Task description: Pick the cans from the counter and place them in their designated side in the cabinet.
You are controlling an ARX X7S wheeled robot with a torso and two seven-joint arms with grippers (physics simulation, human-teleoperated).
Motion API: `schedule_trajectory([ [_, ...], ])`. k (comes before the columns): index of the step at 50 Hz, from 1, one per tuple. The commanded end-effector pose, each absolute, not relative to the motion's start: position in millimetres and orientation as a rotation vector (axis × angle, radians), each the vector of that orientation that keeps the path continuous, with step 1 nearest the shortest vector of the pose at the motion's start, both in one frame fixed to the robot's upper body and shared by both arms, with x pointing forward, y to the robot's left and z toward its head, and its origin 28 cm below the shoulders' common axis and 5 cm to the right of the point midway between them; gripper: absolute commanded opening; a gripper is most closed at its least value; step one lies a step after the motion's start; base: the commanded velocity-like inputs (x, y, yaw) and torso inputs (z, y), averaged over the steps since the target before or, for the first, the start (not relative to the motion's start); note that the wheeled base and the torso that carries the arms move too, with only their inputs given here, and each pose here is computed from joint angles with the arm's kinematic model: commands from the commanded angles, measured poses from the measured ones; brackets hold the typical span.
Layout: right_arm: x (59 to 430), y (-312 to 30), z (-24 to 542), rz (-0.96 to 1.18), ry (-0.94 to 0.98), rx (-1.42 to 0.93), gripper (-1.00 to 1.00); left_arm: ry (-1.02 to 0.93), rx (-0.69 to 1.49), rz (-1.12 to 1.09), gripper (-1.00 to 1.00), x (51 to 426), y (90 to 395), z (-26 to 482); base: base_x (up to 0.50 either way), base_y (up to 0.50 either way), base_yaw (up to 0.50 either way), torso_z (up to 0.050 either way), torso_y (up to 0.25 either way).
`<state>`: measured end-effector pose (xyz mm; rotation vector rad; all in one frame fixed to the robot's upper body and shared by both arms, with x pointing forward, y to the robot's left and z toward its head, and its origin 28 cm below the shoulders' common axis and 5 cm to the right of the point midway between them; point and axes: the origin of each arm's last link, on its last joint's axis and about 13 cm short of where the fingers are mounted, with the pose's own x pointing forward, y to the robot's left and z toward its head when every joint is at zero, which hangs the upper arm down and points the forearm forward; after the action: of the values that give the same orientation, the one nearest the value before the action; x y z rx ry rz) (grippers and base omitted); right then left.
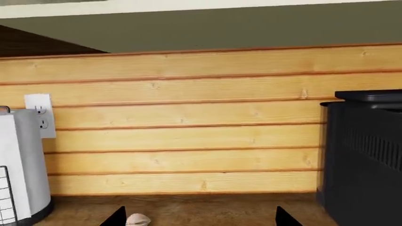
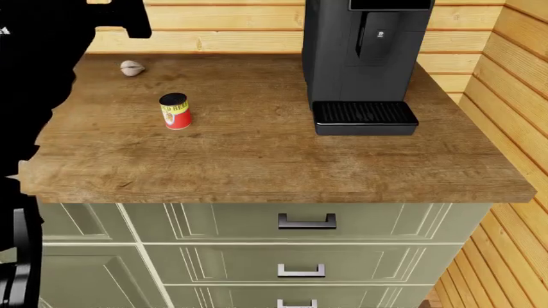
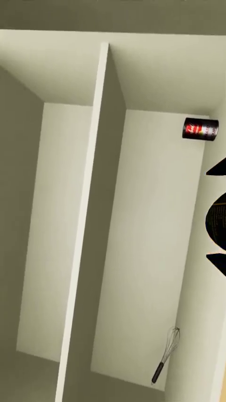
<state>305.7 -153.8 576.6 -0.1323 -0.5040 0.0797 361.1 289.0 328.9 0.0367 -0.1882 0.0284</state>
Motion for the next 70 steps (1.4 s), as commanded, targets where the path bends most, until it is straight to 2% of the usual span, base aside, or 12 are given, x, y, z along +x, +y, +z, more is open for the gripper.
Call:
schedule_trajectory([
  [1,302,-153,581,0.073,-0.530,-0.145,-1.00,-0.183,0.024,0.115,1.00,369,296,334,0.00,-0.26,0.00,0.000,0.000],
  [10,302,-153,581,0.073,-0.530,-0.145,-1.00,-0.166,0.010,0.103,1.00,371,301,335,0.00,-0.50,0.00,0.000,0.000],
  [17,302,-153,581,0.073,-0.530,-0.145,-1.00,-0.159,0.041,0.103,1.00,379,312,340,0.00,0.00,0.00,0.000,0.000],
  [23,302,-153,581,0.073,-0.530,-0.145,-1.00,-0.084,0.106,-0.058,1.00,377,339,350,0.00,0.00,0.00,0.000,0.000],
  [28,302,-153,581,0.073,-0.530,-0.145,-1.00,-0.008,0.193,-0.180,1.00,360,366,364,0.00,0.00,0.00,0.000,0.000],
  [35,302,-153,581,0.073,-0.530,-0.145,-1.00,-0.003,0.188,-0.173,1.00,357,381,394,0.00,0.00,0.00,0.000,0.000],
  [46,302,-153,581,0.073,-0.530,-0.145,-1.00,-0.013,0.163,-0.140,1.00,354,389,401,0.04,0.00,0.00,0.000,0.000],
  [70,302,-153,581,0.073,-0.530,-0.145,-1.00,-0.016,0.153,-0.140,1.00,361,389,398,0.32,0.00,0.00,0.000,0.001],
])
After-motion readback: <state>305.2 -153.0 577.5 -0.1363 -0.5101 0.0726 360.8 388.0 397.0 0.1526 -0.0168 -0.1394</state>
